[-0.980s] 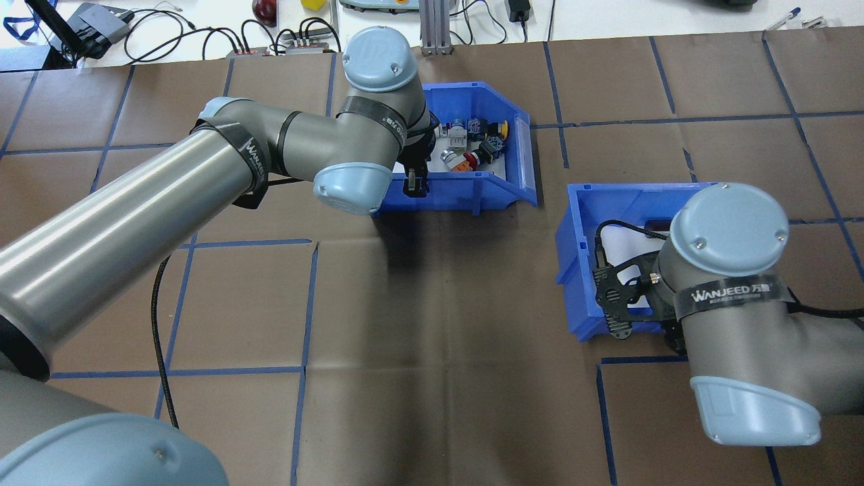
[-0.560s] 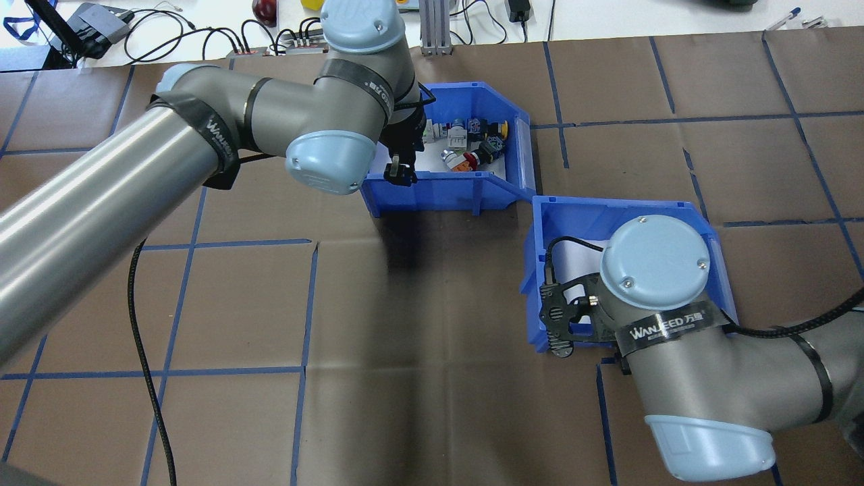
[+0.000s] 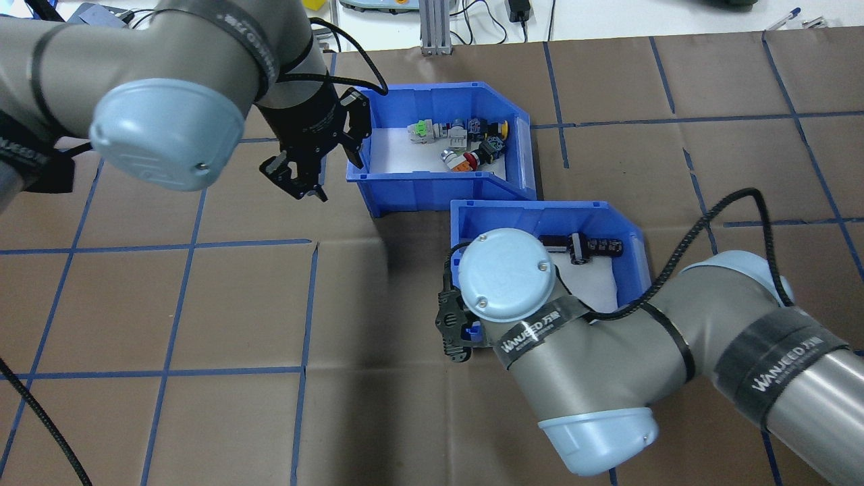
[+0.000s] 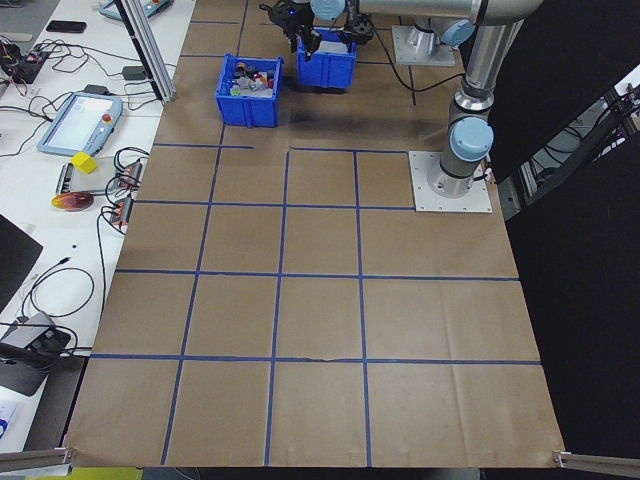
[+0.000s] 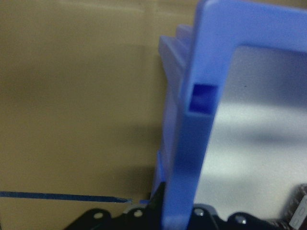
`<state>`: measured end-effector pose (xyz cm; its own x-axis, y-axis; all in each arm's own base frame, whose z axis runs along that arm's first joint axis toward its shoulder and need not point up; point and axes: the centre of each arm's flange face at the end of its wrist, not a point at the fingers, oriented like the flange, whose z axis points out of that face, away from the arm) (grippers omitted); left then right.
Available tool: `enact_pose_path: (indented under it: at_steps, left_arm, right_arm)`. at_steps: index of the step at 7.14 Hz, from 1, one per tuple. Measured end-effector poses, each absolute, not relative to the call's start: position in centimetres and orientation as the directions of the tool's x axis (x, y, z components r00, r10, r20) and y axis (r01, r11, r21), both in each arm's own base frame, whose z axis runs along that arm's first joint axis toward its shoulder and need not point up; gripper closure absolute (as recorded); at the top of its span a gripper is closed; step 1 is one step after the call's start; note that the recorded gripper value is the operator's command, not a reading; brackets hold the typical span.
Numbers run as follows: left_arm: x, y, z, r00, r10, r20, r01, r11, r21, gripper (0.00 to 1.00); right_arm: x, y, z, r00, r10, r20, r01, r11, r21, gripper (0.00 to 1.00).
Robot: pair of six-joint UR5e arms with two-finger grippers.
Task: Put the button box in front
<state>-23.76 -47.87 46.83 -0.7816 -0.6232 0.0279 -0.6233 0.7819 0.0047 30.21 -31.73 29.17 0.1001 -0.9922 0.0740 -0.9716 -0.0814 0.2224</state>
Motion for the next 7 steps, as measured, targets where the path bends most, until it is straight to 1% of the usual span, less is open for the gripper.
enact_pose_path:
  at_steps: [1, 2, 3, 4, 5, 6, 7]
  left_arm:
    - [-22.8, -45.4, 48.5, -0.898, -0.439, 0.019, -0.439, 0.899, 0.007, 0.01]
    - [-21.6, -43.4, 49.2, -0.964, -0.267, 0.020, -0.267, 0.964, 0.006, 0.01]
    - [-19.7, -42.2, 49.2, -0.994, -0.102, 0.029, -0.102, 0.995, 0.003, 0.01]
    - [-17.6, -41.5, 49.1, -0.998, 0.040, 0.039, 0.040, 0.999, -0.001, 0.01]
    - [-16.1, -41.0, 48.9, -0.992, 0.117, 0.047, 0.117, 0.993, 0.000, 0.01]
    - [-15.5, -40.8, 49.0, -0.987, 0.149, 0.051, 0.150, 0.989, 0.005, 0.01]
    - [-15.3, -40.6, 49.1, -0.986, 0.161, 0.052, 0.162, 0.987, 0.010, 0.01]
  right_arm:
    - [32.9, -31.5, 28.5, 0.103, -0.992, 0.079, -0.968, -0.082, 0.236, 0.96]
    - [35.1, -31.1, 28.0, 0.113, -0.990, 0.083, -0.965, -0.089, 0.246, 0.96]
    - [36.4, -30.7, 27.7, 0.121, -0.989, 0.085, -0.963, -0.096, 0.251, 0.96]
    - [37.0, -30.4, 27.5, 0.119, -0.990, 0.080, -0.962, -0.095, 0.256, 0.96]
    - [37.1, -30.1, 27.3, 0.112, -0.991, 0.068, -0.960, -0.091, 0.263, 0.94]
    - [37.1, -30.0, 27.2, 0.107, -0.992, 0.059, -0.960, -0.088, 0.267, 0.82]
    - [37.1, -29.9, 27.1, 0.099, -0.994, 0.055, -0.960, -0.081, 0.266, 0.33]
